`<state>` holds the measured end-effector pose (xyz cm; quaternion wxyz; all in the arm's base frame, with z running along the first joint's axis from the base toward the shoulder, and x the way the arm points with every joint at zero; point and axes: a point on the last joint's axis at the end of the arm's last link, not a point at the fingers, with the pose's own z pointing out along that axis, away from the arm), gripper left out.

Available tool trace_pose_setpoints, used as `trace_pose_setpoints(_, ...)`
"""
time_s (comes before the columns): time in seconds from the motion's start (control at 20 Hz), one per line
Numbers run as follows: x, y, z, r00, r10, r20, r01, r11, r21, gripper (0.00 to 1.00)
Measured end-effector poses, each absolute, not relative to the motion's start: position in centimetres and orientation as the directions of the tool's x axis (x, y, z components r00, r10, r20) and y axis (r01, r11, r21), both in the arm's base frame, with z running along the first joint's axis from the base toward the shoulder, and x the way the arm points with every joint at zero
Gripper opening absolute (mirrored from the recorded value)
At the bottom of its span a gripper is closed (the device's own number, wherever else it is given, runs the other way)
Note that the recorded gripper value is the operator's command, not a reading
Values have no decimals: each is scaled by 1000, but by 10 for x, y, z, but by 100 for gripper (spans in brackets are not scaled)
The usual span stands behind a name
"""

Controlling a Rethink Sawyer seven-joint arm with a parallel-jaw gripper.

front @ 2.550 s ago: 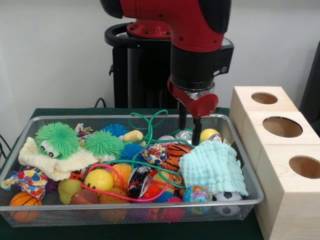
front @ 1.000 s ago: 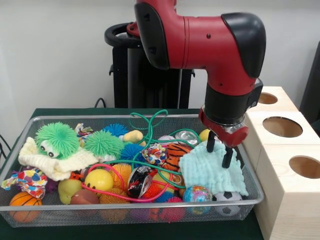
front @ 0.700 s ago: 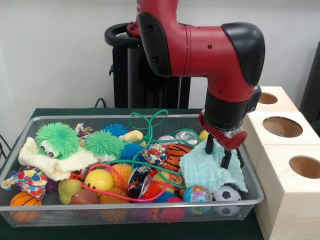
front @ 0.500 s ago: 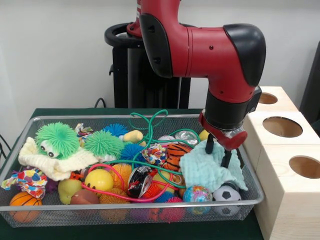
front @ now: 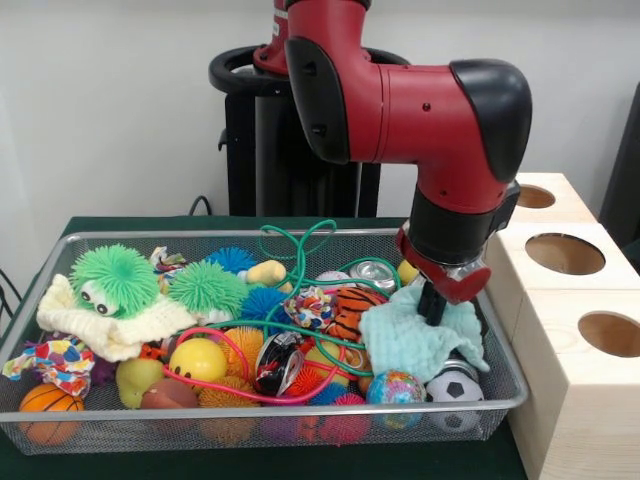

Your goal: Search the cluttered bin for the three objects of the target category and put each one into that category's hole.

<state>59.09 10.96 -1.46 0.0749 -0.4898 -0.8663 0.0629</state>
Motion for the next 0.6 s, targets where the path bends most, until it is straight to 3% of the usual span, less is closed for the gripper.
trace_pose_setpoints(0.35, 596, 105, -4, -505, 861, 55, 845, 507, -170, 0)
trace_pose_setpoints(0.6, 606, 91, 35, -487, 872, 45, 857, 487, -167, 0)
